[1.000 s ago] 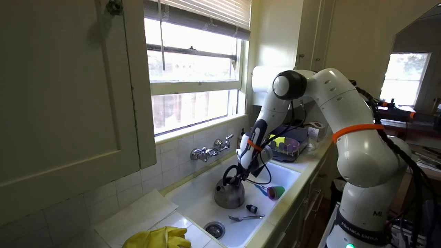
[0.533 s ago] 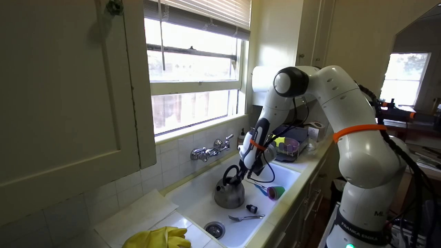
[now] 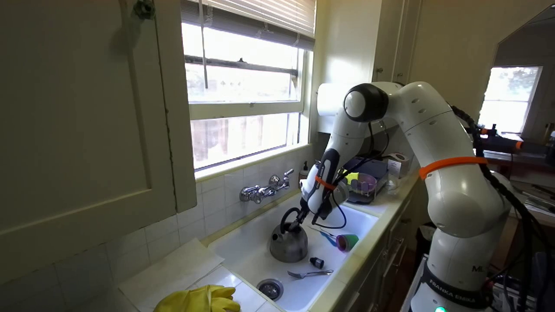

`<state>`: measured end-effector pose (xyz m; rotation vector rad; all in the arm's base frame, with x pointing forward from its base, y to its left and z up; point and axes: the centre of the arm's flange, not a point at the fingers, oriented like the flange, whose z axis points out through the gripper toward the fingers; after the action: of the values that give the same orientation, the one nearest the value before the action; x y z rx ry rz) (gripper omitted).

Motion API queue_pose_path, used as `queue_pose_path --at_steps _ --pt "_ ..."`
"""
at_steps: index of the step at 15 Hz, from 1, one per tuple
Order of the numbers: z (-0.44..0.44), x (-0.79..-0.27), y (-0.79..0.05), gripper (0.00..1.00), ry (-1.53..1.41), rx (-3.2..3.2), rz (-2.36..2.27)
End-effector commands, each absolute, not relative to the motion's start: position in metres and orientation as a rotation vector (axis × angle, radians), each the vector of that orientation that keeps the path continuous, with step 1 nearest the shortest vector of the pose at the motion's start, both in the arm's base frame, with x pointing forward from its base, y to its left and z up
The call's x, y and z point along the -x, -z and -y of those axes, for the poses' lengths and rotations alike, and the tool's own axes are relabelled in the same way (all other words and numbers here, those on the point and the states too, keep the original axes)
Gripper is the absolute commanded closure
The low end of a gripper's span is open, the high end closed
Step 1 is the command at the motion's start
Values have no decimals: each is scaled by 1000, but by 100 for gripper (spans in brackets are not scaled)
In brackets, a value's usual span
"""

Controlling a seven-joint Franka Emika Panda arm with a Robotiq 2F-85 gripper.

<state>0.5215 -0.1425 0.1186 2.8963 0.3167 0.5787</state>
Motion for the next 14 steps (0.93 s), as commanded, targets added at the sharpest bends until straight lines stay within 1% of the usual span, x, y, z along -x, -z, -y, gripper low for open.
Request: queue_pose_path --at_steps 1,14 --pt "139 -518 -116 100 -633 -2879 -304" --pt "130 -534 -96 100 -729 -2861 -308"
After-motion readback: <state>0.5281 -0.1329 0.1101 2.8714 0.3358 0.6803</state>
